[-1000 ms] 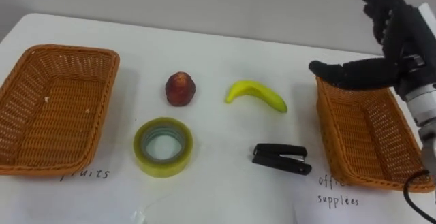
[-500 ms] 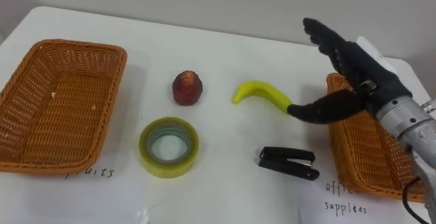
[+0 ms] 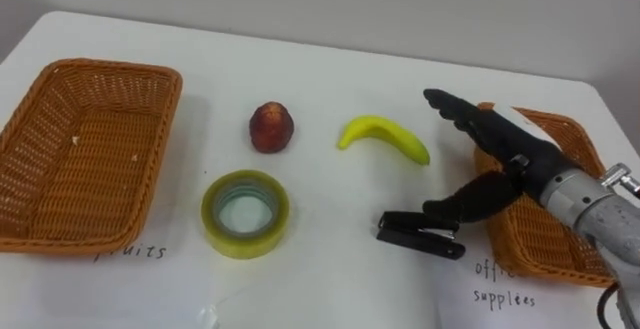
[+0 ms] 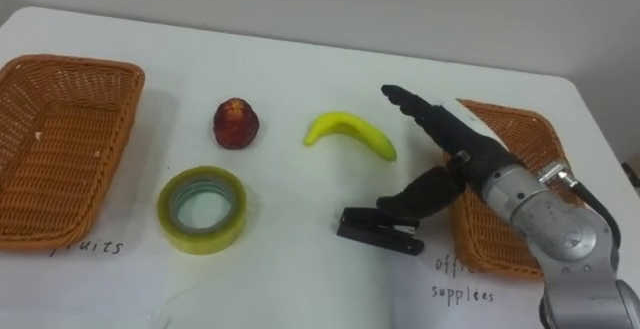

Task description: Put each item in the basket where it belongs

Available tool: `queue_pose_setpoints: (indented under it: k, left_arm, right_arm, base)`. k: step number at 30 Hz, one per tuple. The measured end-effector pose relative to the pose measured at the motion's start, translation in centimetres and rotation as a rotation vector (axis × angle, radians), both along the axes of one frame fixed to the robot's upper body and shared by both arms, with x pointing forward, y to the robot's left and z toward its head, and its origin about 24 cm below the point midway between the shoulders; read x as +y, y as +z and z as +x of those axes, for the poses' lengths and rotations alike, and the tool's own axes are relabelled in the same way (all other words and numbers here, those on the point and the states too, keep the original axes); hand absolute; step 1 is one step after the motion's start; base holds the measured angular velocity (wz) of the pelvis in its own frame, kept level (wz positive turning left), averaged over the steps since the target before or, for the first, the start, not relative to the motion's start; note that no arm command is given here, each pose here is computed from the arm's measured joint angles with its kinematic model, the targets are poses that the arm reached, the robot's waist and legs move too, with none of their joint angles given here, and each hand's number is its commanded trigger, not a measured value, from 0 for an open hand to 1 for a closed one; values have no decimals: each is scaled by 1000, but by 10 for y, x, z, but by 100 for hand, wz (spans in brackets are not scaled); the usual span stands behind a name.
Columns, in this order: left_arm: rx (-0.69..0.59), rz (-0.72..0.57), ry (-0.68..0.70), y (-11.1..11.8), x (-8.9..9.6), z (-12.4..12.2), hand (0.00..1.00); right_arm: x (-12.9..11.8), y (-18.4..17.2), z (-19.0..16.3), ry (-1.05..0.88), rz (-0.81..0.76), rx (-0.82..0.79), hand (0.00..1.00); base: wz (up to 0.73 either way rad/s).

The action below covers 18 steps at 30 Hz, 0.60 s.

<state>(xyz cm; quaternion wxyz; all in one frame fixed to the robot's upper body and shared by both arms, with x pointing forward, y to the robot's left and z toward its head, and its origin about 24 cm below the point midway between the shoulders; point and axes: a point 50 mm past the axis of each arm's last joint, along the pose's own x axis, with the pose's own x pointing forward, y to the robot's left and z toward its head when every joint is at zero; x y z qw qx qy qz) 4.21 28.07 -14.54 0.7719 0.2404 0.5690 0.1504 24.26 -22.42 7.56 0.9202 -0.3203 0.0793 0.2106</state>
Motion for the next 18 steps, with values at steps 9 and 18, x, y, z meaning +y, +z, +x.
queue_pose_setpoints:
  k: [9,18]
  left_arm:
    - [-8,8,-2,1,2,3,0]
    - [-7,11,-2,1,3,3,0]
  right_arm:
    - [1,-3,-1,17,-19,31,0]
    - [8,-8,-2,58,-17,68,0]
  base:
    - [0]
    - [0]
